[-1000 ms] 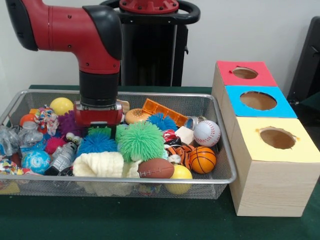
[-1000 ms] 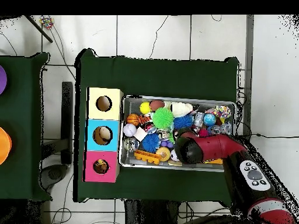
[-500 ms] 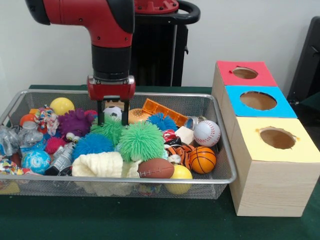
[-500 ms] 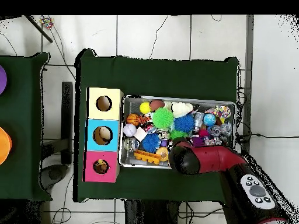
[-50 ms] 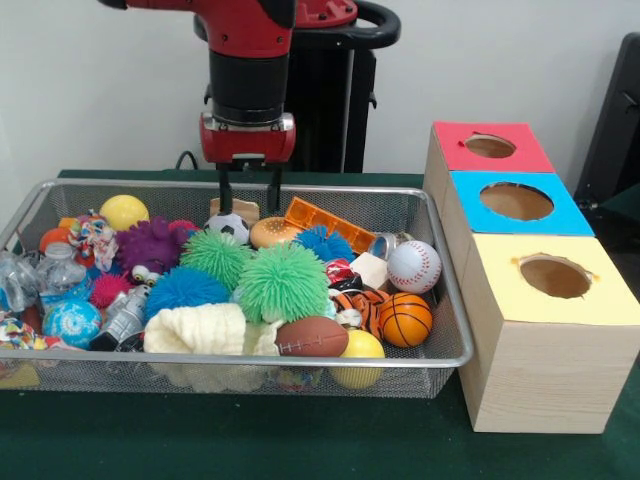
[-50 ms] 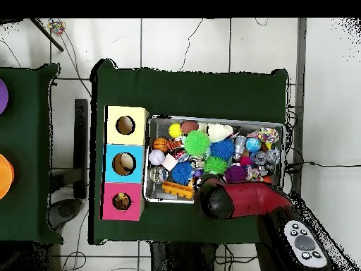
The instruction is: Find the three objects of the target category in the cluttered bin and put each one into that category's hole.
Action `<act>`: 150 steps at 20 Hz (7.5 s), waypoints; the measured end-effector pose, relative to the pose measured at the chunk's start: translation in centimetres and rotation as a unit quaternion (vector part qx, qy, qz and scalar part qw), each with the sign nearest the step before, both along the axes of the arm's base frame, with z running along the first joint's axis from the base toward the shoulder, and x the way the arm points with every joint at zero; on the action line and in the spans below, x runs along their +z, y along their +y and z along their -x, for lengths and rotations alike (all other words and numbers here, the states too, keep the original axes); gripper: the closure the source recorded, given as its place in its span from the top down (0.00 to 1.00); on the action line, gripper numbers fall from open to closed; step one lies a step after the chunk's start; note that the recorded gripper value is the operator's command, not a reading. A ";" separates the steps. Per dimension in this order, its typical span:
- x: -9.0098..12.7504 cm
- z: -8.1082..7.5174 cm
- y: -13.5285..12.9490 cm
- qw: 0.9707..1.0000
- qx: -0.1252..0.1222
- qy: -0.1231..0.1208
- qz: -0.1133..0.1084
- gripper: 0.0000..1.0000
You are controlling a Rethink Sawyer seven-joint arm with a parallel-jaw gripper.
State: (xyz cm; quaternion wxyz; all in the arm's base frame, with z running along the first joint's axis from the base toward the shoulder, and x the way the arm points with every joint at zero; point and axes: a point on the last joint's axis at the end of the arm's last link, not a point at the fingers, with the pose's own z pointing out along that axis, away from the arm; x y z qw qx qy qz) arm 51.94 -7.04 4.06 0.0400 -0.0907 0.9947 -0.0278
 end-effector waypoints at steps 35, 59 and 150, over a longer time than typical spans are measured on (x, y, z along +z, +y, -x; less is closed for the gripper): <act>-9.9 1.3 13.1 0.999 0.009 0.039 0.034 1.00; -4.2 -2.9 11.9 0.995 -0.057 0.080 0.020 1.00; -6.4 -11.8 10.8 0.997 -0.037 0.003 0.070 1.00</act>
